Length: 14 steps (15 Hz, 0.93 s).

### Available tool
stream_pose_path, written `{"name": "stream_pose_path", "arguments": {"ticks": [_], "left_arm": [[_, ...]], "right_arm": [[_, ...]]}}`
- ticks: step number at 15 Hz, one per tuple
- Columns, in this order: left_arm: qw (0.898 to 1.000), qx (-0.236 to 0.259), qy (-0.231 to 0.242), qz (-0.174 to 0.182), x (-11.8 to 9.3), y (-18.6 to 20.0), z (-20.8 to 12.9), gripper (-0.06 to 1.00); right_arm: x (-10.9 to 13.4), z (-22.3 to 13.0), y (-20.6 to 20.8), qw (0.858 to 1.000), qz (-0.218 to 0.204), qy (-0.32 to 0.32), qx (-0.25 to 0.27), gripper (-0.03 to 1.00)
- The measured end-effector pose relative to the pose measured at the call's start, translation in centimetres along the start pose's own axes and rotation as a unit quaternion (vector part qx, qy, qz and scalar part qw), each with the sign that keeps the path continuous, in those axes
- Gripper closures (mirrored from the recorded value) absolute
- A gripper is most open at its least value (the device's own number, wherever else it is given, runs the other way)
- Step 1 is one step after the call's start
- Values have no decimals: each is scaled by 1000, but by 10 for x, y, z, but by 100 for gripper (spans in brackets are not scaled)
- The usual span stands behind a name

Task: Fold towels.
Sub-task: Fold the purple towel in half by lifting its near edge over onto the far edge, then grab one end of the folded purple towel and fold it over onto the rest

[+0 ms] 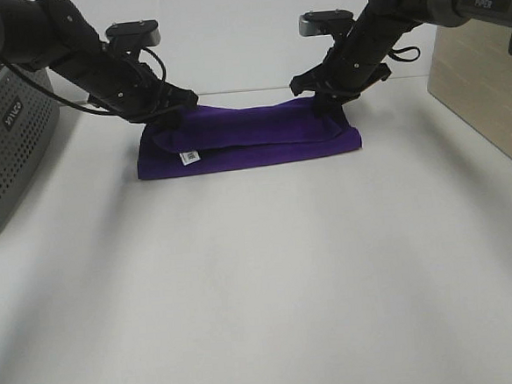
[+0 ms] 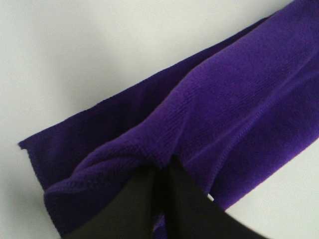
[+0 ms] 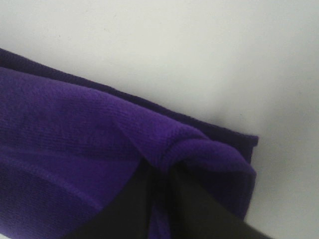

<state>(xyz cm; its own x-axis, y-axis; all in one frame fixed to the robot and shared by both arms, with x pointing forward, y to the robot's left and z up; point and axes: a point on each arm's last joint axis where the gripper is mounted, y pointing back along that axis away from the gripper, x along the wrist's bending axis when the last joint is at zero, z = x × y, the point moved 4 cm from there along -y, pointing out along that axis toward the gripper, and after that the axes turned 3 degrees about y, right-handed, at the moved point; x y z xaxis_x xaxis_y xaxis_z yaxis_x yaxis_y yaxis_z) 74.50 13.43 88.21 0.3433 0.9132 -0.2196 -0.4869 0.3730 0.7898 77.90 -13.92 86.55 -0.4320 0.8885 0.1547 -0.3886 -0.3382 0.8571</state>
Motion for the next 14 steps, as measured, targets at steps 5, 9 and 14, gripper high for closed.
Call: {"name": "stream_pose_path", "arguments": {"ticks": [5,9,14], "left_arm": [[999,17,39,-5,9,6,0,11],[994,77,76,-19,32,39,6,7],[976,144,159,-34,100,37,-28,7]], "right_arm": [[-1,-12,5,998,-4,12,54,27],[9,-11,61,993,-6,27,115,25],[15,1,96,995,-16,6,97,25]]}}
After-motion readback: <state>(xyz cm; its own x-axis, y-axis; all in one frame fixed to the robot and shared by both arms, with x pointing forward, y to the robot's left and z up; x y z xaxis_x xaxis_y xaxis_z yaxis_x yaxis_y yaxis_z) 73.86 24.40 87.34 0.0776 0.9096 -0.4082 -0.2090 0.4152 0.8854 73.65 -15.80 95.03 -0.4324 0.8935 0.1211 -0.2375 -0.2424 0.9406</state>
